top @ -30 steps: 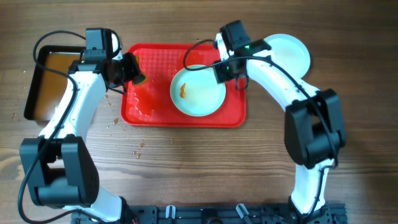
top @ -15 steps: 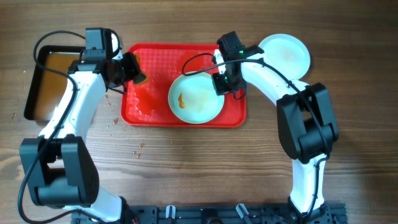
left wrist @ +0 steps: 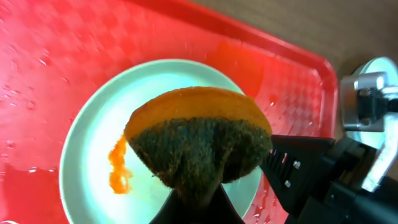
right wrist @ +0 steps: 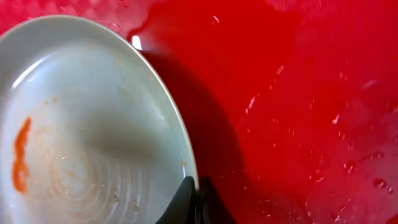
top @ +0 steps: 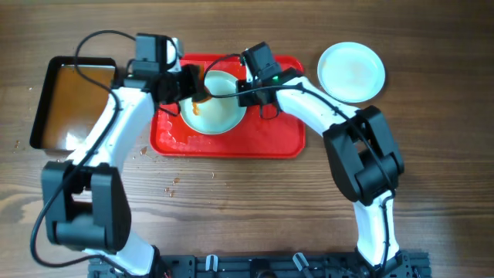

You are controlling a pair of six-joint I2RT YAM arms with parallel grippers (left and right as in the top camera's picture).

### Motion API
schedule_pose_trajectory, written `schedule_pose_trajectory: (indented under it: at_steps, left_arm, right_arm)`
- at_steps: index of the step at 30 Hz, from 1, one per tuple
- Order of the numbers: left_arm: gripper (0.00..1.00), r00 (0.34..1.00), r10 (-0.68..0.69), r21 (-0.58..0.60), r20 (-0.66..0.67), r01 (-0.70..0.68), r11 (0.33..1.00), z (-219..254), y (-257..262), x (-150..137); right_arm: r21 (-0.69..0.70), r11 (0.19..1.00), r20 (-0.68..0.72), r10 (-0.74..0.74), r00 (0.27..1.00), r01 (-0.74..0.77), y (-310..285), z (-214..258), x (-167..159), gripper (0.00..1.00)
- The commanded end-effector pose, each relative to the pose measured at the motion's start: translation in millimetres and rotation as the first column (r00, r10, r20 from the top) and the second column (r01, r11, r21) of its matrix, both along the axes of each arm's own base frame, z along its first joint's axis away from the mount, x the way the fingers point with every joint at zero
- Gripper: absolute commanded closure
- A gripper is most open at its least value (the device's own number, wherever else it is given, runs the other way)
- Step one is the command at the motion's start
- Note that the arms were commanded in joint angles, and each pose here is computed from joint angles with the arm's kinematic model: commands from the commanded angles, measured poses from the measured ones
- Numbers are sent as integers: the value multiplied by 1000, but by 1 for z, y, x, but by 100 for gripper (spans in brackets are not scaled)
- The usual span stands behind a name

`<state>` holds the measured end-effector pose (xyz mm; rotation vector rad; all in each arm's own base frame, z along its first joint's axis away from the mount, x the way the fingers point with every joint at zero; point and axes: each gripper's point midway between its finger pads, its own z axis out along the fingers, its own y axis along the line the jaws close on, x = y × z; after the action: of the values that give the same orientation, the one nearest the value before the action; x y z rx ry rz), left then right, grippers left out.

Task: Clean dirty plates on tray and stack at the side
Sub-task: 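Scrub the last plate with the sponge while the right gripper holds it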

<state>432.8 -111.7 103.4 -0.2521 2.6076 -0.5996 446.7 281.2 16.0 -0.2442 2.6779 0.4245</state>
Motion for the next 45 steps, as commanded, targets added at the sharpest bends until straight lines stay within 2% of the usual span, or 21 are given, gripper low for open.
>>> schedule_pose_trajectory:
  at_steps: [1,4,7,10,15,20,22,24,30,34,37,39,41,45]
  left_arm:
    - [96,999,20,39,-44,-18,999,-25,4,2]
    - [96,995,43,77,-87,-36,996,-47,10,1]
    - [96,983,94,25,-157,-91,996,-67,3,0]
    - [96,989,45,-46,-142,-52,998,-69,-15,5]
    - [96,994,29,-57,-101,-35,998,-66,-23,13]
    - [96,993,7,-68,-121,-15,998,-76,-30,10]
    - [96,991,-44,-82,-126,34,996,-81,-39,6]
    - [96,987,-110,-81,-120,101,992,-85,-46,1]
    - [96,983,-132,-84,-125,122,989,-87,-48,-2]
    - [96,976,-191,-97,-103,181,979,-85,-54,-4]
    - [96,976,-185,-89,-114,175,981,-90,-52,-5]
    - [96,976,-168,-60,-135,161,985,-98,-47,-6]
    - [96,977,-125,18,-174,130,991,-111,-33,-9]
    - [96,974,23,295,-224,45,954,-127,19,-17]
  right_arm:
    - [-57,991,-5,-124,992,124,-19,-12,6,96]
    - [-41,986,-18,-162,987,161,-19,-12,5,96]
    - [-32,983,-25,-183,983,183,-19,-12,5,96]
    - [-36,983,-28,-181,983,180,-19,-13,4,96]
    - [-39,983,-32,-182,983,180,-20,-13,4,96]
    - [-37,983,-30,-180,983,179,-19,-13,4,96]
    - [-28,990,-34,-138,990,137,-15,-13,2,96]
    - [-11,1000,-22,-25,999,25,-5,-11,-1,96]
    - [-58,997,-10,44,999,-44,-8,-13,-3,96]
    - [-60,997,-14,47,999,-48,-9,-14,-4,96]
    - [-61,997,-16,47,999,-48,-9,-14,-5,96]
    - [-63,997,-19,47,999,-48,-9,-14,-5,96]
    - [-67,997,-27,46,999,-48,-10,-15,-7,96]
    - [-72,996,-37,46,998,-49,-11,-16,-9,96]
